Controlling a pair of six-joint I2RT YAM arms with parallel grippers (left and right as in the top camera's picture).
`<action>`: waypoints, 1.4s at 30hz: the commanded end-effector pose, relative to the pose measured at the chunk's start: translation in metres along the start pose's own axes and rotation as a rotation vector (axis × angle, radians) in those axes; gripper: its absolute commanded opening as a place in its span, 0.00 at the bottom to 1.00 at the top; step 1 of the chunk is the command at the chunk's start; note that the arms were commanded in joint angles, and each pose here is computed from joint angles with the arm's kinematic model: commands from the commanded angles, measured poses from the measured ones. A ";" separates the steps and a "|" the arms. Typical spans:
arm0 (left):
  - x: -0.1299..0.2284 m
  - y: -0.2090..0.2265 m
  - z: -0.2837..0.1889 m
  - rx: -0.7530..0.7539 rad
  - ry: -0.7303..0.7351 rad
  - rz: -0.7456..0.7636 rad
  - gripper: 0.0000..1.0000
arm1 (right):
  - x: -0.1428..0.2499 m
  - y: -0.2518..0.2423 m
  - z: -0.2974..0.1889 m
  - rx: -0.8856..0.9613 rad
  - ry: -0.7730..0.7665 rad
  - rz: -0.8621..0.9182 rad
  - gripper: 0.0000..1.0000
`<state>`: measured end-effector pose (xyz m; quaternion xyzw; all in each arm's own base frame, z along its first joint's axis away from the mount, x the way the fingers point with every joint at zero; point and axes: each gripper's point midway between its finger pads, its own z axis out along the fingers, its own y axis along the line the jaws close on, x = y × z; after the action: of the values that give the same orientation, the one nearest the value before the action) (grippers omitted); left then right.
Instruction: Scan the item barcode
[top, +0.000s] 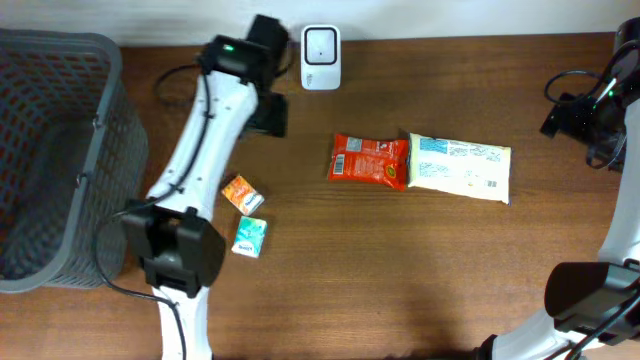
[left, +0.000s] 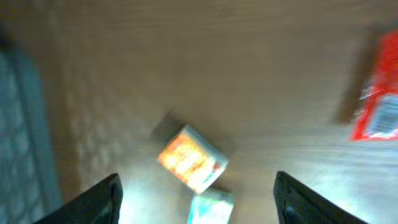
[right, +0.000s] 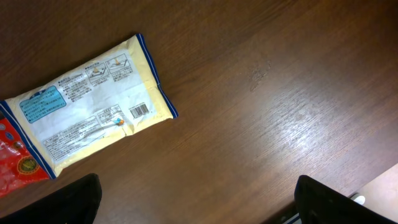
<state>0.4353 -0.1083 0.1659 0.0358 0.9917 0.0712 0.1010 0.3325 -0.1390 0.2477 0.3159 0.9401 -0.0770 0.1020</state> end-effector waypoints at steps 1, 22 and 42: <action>0.022 0.009 0.013 0.010 0.118 -0.063 0.75 | -0.002 -0.001 0.000 0.014 -0.006 -0.007 0.98; 0.079 -0.010 0.144 -0.062 0.210 -0.412 0.72 | -0.002 -0.002 0.000 0.014 -0.006 -0.007 0.98; 0.006 -0.154 0.116 0.373 -0.206 0.361 0.00 | -0.002 -0.001 0.000 0.014 -0.006 -0.007 0.98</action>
<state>0.4503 -0.2188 0.0274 0.1193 0.9737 -0.0944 0.1695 0.3325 -0.1390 0.2477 0.3159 0.9401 -0.0772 0.1020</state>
